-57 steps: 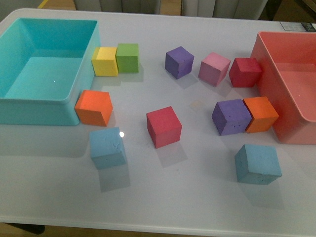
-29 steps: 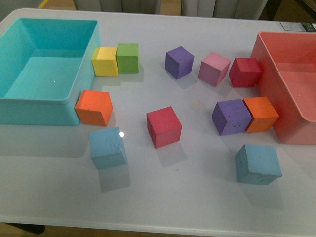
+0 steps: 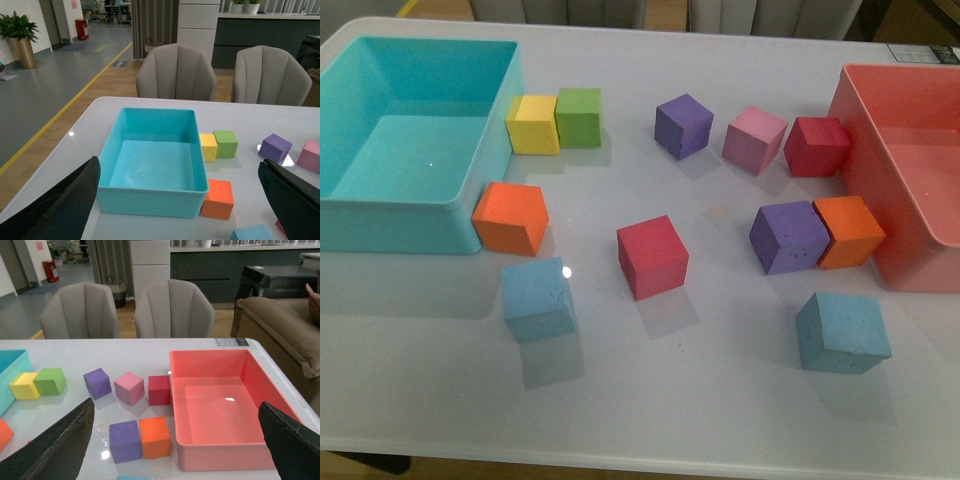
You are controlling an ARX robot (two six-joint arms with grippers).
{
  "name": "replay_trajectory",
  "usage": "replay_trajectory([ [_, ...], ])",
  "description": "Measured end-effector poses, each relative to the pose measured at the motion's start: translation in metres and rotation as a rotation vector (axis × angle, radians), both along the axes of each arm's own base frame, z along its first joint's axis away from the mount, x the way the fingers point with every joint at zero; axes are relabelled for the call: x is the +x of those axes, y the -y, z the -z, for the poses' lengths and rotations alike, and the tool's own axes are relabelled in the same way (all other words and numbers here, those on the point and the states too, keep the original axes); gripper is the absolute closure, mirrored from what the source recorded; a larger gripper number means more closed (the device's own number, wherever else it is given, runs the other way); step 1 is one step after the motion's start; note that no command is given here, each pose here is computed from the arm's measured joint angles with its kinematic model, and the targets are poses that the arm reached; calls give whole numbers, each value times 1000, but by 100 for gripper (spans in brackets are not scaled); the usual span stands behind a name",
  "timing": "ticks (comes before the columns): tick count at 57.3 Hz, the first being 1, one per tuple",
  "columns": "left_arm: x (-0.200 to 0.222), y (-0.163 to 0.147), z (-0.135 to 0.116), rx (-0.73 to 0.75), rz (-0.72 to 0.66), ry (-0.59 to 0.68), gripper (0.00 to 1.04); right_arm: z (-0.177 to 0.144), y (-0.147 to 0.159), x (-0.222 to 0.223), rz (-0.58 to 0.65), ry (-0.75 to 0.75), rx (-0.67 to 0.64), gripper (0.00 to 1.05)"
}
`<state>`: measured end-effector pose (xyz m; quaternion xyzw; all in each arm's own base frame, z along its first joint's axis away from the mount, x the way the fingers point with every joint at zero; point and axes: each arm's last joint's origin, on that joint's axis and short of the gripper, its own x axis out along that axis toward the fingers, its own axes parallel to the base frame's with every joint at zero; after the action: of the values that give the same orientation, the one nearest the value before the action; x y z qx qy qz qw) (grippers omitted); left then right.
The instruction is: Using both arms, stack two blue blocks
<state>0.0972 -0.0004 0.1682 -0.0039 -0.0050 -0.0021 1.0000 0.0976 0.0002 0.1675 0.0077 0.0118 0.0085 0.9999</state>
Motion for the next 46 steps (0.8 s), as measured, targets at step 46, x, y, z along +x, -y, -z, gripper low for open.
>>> replay_trajectory([
  [46, 0, 0, 0, 0, 0, 0, 9, 106, -38, 120, -69, -954, 117, 9],
])
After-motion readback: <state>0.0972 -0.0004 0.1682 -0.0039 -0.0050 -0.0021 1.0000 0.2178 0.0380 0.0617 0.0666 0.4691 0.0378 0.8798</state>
